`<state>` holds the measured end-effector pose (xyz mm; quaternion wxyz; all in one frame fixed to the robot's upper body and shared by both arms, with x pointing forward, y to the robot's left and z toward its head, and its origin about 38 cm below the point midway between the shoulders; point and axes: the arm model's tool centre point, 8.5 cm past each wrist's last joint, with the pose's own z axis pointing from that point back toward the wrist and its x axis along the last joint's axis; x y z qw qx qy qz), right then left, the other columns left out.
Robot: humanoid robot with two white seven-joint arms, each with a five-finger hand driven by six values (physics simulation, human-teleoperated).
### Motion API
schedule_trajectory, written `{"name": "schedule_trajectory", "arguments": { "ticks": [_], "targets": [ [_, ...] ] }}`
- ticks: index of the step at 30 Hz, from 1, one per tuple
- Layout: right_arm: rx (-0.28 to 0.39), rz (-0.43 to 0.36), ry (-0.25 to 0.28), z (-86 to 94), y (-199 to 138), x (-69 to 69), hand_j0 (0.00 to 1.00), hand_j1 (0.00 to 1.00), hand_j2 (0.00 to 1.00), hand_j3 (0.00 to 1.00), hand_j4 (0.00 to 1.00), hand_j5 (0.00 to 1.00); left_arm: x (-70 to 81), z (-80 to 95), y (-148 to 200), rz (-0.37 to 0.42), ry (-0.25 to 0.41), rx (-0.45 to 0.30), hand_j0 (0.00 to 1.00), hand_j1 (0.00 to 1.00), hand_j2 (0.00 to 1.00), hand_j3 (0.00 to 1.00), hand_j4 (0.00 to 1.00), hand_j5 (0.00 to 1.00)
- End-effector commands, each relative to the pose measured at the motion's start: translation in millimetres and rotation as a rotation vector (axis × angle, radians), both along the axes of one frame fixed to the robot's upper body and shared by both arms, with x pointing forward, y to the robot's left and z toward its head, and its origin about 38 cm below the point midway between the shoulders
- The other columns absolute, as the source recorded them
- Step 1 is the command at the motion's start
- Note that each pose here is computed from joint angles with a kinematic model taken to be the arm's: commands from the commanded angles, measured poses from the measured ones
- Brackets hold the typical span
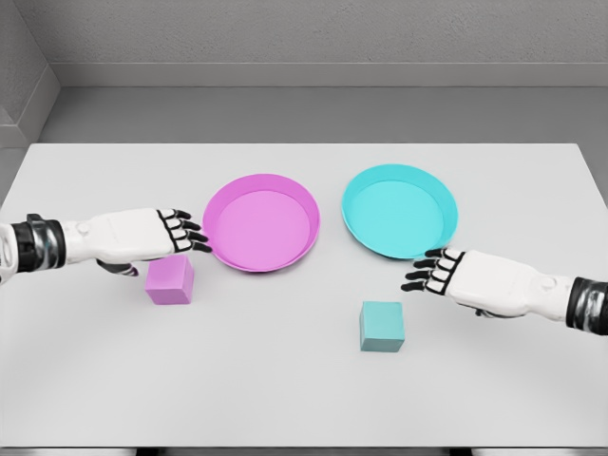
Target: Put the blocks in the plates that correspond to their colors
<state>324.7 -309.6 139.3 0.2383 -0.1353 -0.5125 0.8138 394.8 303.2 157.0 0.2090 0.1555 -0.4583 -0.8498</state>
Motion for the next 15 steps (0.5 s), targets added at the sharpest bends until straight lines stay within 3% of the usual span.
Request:
{"name": "schedule_trajectory", "arguments": {
  "ticks": [1,8,15],
  "targets": [
    [0.006,0.014,0.005,0.5,7,-2.2,1.0,1.0,1.0,1.0,1.0,1.0,-2.2,5.1,11,0.014,-0.003,0.015,1.0,1.0,1.0,1.0,1.0,1.0],
    [0.003,0.037,0.032,-7.2,14,-8.0,1.0,1.0,1.0,1.0,1.0,1.0,-7.6,0.0,19,0.022,0.015,0.035,1.0,1.0,1.0,1.0,1.0,1.0],
    [0.016,0.055,0.011,0.2,20,-6.9,1.0,1.0,1.0,1.0,1.0,1.0,-12.8,-14.1,14,0.005,0.047,0.049,1.0,1.0,1.0,1.0,1.0,1.0]
  ]
}}
